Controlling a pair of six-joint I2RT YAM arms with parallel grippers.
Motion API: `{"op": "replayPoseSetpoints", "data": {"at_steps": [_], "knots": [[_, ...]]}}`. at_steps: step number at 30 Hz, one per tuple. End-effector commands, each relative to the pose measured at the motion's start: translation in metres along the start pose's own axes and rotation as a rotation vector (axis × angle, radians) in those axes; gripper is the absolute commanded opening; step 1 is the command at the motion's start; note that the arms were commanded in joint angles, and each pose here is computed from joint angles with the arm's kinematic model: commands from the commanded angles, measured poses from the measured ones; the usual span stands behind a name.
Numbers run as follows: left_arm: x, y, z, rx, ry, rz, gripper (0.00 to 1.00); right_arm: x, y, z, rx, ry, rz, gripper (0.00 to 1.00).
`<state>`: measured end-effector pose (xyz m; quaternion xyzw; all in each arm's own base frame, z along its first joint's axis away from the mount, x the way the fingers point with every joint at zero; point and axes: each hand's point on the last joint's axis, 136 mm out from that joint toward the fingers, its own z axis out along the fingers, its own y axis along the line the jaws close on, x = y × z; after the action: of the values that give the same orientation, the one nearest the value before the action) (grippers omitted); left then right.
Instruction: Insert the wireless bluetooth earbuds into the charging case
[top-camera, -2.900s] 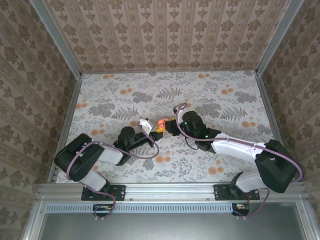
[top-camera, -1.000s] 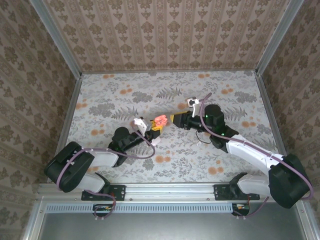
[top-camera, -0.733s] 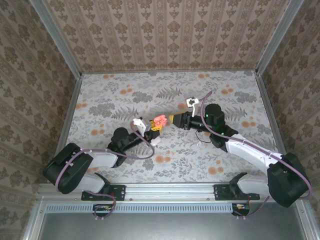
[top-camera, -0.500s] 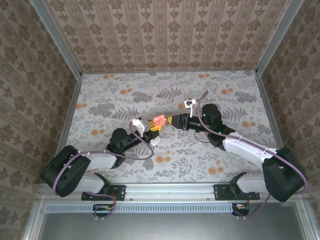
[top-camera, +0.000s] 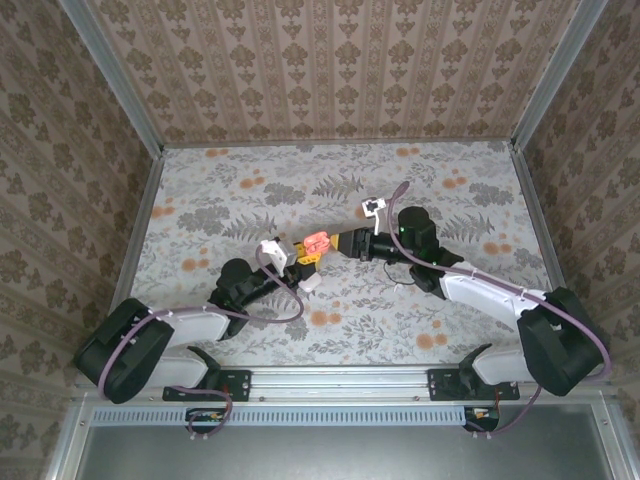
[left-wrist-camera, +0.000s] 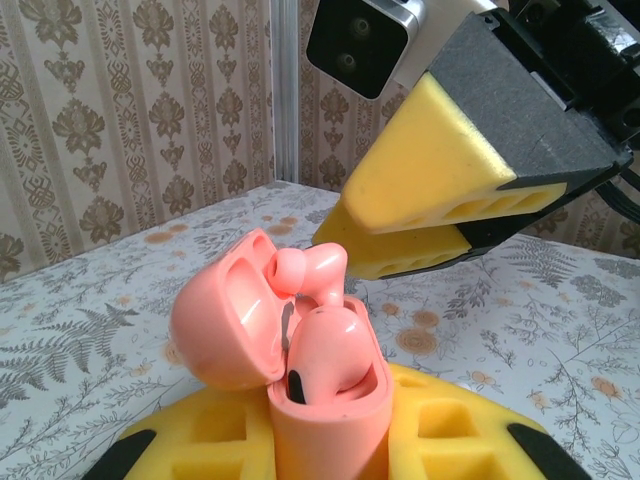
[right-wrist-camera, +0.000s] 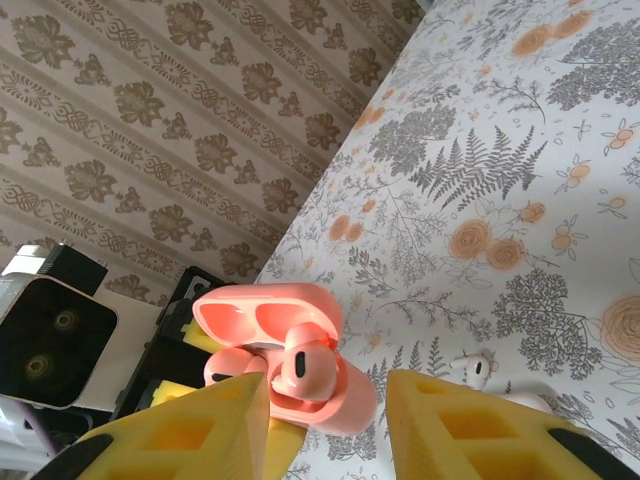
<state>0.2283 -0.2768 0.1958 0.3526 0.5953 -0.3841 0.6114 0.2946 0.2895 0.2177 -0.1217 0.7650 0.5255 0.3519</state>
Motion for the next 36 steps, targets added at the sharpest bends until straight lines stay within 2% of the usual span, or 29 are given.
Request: {"op": "replayPoseSetpoints", "data": {"at_steps": [1, 16, 26, 36], "knots": [[-0.005, 0.001, -0.004, -0.008, -0.014, 0.021, 0.17, -0.011, 0.020, 0.006, -0.066, -0.021, -0.022, 0.37], [-0.009, 0.000, -0.019, -0.044, -0.004, 0.045, 0.17, -0.012, 0.030, 0.005, -0.092, -0.048, -0.033, 0.37], [-0.008, 0.000, -0.021, -0.048, 0.000, 0.051, 0.17, -0.018, 0.051, 0.004, -0.147, -0.052, -0.055, 0.37], [-0.012, 0.000, -0.022, -0.047, -0.011, 0.055, 0.17, -0.014, 0.046, 0.012, -0.135, -0.033, -0.049, 0.37]]}}
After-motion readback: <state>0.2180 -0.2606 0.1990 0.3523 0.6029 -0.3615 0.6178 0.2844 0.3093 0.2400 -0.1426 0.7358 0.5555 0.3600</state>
